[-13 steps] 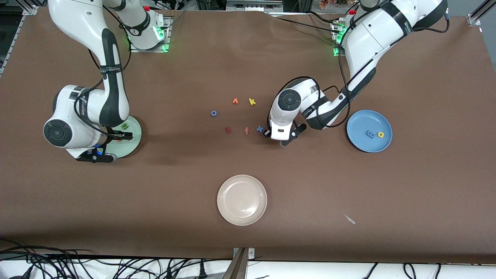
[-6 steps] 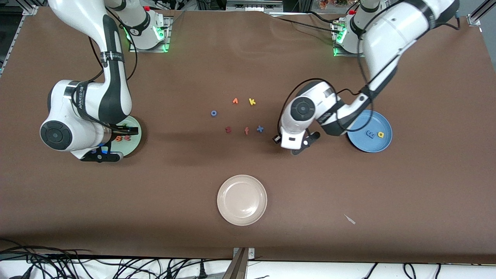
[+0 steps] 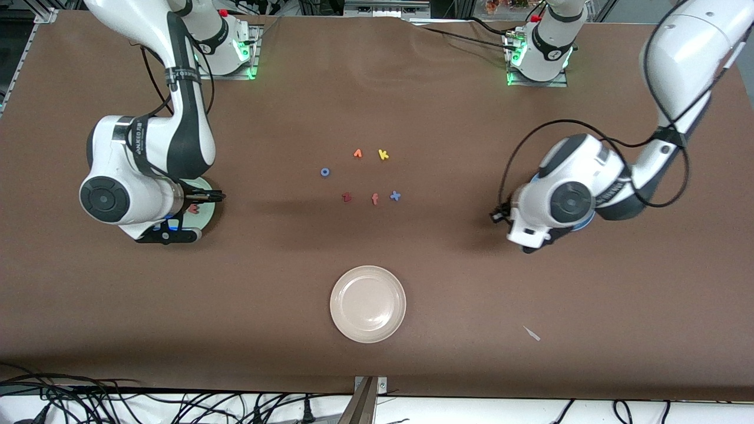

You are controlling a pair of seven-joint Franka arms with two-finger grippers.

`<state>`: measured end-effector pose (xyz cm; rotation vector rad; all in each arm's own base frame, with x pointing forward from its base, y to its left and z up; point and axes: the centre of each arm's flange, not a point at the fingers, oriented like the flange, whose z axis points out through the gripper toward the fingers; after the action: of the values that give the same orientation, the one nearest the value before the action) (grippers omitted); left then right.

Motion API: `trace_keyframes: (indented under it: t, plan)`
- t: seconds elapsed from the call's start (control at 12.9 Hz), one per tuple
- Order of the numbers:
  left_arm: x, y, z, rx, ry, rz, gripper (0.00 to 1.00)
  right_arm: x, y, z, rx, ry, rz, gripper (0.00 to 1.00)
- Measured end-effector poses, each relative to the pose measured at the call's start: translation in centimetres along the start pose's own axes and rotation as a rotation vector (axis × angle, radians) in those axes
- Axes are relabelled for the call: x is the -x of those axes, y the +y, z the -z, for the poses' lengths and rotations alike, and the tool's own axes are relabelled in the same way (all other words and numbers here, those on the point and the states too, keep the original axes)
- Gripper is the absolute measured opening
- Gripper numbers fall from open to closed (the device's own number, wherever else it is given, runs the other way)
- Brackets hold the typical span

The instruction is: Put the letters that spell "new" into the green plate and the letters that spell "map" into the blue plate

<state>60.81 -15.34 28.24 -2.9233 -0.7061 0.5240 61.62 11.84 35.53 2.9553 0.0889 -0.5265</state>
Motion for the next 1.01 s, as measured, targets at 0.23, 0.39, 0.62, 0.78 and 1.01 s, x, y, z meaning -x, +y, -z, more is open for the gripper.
trace_keyframes:
  t: [0.23, 0.39, 0.62, 0.78, 1.01]
  plan:
    - [-4.5, -6.7, -3.6, -0.043, -0.052, -0.106, 0.34, 1.6, 0.4, 3.1, 0.041, 0.039, 0.082, 1.0]
    - [-6.4, -8.8, -6.6, -0.035, -0.066, -0.122, 0.34, 3.5, 2.5, 6.2, 0.012, 0.087, 0.097, 1.0]
    - [-6.7, -9.0, -9.7, -0.02, -0.072, -0.128, 0.42, 8.4, 6.2, 12.0, -0.037, 0.162, 0.071, 1.0]
    - [-6.7, -8.8, -9.2, -0.014, -0.061, -0.129, 0.61, 12.0, 8.8, 14.9, -0.06, 0.182, 0.041, 1.0]
    - [-7.0, -8.3, -4.4, 0.01, 0.011, -0.125, 0.95, 15.0, 11.7, 17.6, -0.081, 0.234, -0.001, 1.0]
